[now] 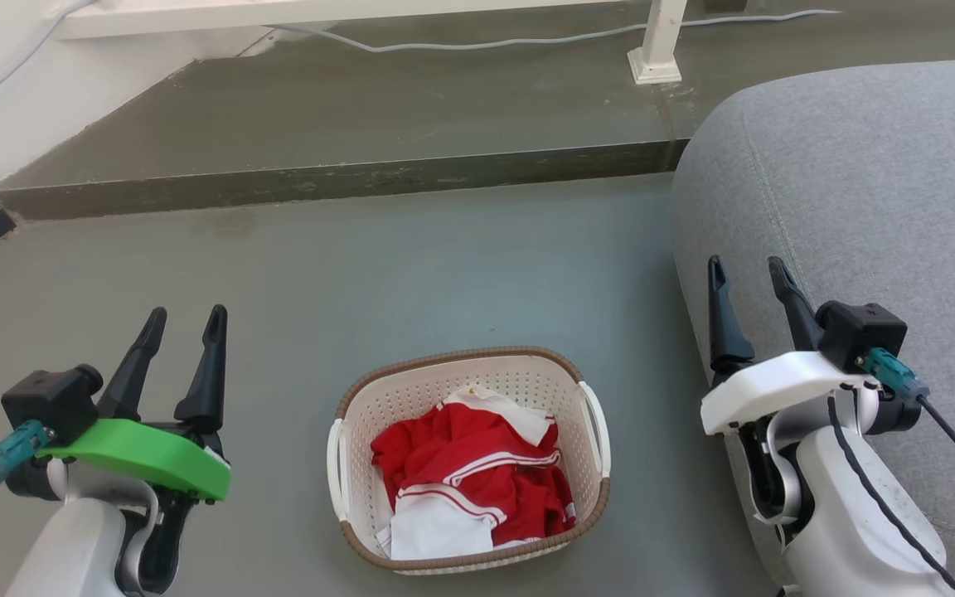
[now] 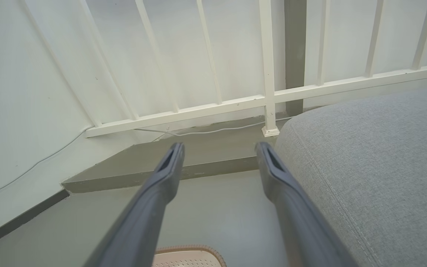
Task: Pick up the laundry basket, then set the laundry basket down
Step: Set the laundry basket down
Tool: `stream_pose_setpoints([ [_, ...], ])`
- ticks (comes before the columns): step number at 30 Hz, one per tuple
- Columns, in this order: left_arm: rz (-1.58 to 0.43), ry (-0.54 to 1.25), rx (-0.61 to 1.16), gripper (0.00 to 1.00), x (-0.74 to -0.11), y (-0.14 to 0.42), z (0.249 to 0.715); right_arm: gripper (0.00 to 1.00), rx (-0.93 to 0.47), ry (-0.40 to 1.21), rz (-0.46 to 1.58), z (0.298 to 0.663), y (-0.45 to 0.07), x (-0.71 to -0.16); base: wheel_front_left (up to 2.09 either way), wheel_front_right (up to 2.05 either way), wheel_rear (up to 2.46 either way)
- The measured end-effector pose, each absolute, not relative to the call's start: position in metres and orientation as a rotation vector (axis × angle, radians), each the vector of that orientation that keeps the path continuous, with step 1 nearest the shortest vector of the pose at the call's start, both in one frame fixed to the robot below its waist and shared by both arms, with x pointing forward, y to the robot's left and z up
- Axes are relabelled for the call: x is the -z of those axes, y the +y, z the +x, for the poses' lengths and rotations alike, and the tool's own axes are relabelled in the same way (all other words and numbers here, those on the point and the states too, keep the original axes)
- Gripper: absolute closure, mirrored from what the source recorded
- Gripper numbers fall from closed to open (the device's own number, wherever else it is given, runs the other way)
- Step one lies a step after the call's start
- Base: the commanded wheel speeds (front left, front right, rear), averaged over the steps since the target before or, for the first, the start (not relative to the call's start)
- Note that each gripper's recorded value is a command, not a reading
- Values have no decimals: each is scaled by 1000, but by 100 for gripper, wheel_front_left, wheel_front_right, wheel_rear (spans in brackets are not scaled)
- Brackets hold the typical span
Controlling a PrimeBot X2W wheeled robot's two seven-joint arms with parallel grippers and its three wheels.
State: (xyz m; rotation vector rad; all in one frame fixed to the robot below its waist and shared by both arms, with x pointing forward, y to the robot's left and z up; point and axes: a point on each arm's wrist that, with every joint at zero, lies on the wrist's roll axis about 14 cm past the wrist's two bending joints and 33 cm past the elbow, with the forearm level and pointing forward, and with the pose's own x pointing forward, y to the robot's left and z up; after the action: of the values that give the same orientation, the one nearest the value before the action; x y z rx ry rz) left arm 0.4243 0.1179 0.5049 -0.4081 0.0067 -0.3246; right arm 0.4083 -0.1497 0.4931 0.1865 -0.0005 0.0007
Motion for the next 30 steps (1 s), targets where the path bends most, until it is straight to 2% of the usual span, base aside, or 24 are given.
stream_pose_setpoints([
  [30,-382,-2,305,0,-502,119,421,0,19,11,166,404,-155,-487,0,0,0],
])
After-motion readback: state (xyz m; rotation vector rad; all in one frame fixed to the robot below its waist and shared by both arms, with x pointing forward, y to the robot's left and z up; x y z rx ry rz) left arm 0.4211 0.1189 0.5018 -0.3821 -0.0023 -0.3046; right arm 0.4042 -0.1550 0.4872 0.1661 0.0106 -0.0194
